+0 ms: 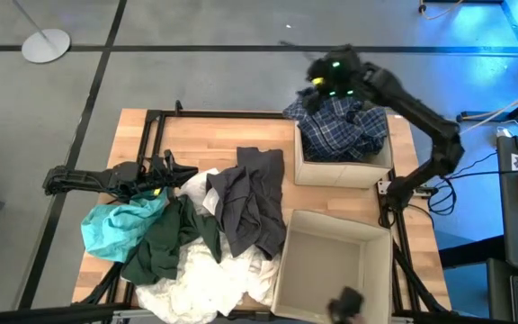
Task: Sort clothes
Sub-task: Put the blue checkered long sleeve shirt into the top laundry organizer
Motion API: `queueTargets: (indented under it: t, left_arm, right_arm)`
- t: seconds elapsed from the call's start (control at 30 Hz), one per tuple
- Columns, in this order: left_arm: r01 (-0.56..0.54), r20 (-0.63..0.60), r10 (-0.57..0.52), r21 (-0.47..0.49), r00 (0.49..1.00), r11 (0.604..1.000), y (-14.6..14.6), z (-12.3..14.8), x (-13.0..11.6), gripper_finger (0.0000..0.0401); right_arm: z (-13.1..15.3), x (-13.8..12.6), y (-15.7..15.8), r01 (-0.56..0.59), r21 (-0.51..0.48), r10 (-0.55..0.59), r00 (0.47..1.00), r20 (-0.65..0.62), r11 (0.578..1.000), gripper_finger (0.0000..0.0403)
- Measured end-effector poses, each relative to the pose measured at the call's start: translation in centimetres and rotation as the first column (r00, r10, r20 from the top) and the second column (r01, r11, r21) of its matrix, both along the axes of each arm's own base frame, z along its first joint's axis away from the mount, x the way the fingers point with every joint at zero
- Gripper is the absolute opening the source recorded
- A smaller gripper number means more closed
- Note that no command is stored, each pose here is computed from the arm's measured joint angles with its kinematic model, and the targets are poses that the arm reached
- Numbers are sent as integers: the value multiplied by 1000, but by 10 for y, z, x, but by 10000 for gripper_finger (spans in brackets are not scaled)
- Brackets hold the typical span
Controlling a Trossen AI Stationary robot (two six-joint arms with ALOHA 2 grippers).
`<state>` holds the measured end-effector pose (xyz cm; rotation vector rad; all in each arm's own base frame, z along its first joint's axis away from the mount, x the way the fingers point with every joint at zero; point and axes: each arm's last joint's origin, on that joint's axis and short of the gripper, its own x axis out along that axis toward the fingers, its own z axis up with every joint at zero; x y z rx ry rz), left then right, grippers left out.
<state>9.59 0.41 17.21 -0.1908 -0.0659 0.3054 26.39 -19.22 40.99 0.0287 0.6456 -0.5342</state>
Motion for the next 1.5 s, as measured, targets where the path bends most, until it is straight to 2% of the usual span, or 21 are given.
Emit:
queueTargets:
  t: [0.1, 0.27, 0.43, 0.73, 1.0, 1.2, 1.37, 1.5]
  left_arm:
    - [0, 0, 0, 0, 1000, 1000, 0, 0, 0, 29]
    - [0, 0, 0, 0, 1000, 1000, 0, 0, 0, 29]
    - [0, -1, 0, 1, 1000, 1000, 0, 0, 0, 29]
    - [-1, -9, 1, 26, 1000, 1000, 0, 0, 0, 29]
    - [-1, -10, 1, 26, 1000, 1000, 0, 0, 0, 29]
    - [-1, -10, 1, 26, 1000, 1000, 0, 0, 0, 29]
    - [-1, -12, 1, 33, 1000, 999, 0, 0, 0, 29]
    - [0, -11, 0, 28, 1000, 1000, 0, 0, 0, 29]
  right_arm:
    - [-20, 25, 0, -49, -27, 47, 996, -76, 998, 266]
    - [-60, 50, -3, -69, -53, 50, 949, -311, 996, 266]
    - [-82, 52, -3, -85, 47, 97, 896, -433, 995, 266]
    - [-84, 46, -2, -54, 32, 63, 858, -509, 998, 266]
    - [-70, 49, 2, -148, 118, 184, 891, -414, 982, 266]
    - [-81, 45, 4, -155, 174, 223, 839, -496, 972, 266]
    - [-88, 46, 0, -89, 82, 120, 799, -589, 993, 260]
    - [-89, 44, -4, -48, 9, 42, 766, -642, 999, 230]
